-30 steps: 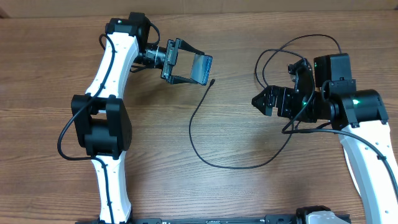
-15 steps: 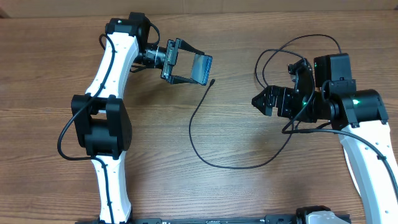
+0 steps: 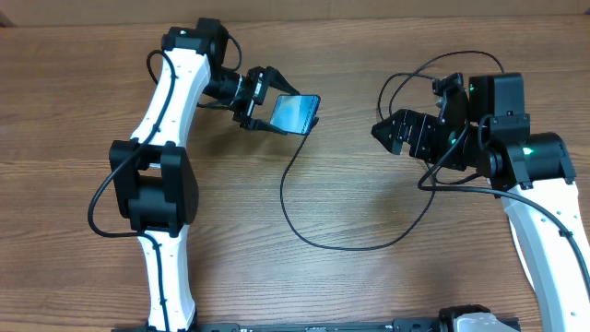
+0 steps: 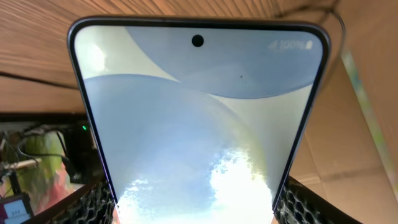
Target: Plug charger to phone and switch on socket
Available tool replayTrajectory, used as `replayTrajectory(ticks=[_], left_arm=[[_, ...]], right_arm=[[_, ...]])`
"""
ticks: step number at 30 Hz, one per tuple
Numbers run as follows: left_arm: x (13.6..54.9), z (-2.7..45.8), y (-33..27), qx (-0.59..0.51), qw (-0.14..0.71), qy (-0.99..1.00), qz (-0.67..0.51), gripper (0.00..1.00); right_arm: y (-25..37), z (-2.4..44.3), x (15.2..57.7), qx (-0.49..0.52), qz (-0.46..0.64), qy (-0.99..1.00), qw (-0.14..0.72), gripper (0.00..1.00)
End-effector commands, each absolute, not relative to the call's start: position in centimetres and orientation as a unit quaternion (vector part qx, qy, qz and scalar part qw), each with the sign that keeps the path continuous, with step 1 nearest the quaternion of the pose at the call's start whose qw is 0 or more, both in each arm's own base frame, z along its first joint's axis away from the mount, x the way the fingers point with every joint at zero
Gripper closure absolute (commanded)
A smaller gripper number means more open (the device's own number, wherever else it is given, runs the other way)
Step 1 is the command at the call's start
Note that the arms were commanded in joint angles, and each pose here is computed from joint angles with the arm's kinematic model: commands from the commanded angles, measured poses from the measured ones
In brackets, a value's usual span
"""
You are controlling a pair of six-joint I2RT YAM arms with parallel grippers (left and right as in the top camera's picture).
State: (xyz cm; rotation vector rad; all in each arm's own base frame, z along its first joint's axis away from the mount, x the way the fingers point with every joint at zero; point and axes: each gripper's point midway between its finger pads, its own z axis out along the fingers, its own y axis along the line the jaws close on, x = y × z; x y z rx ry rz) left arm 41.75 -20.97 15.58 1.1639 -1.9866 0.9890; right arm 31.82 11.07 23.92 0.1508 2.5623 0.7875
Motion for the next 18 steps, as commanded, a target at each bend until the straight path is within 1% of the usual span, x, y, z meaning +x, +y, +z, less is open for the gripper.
replayTrajectory(ticks=[1,6,10,18], left_arm=[[41.8,15.2,-21.2,0.465,0.300,-0.759,0.342,0.42],[41.4,14.7,-21.8,0.464,0.296,-0.769,0.326,0.44],[41.1,14.1,-22.0,0.474,0.289,-0.774,0.304,0.44],[40.8,13.4,-22.2,0.484,0.277,-0.782,0.279,0.45]], right_arm=[[11.6,24.9,32.6,0.080,0.312,0.919,0.225,0.00],[12.8,24.7,33.2,0.074,0.346,0.912,0.209,0.01],[13.4,23.4,34.2,0.099,0.352,0.912,0.187,0.03],[16.3,21.5,35.4,0.085,0.361,0.914,0.162,0.06]])
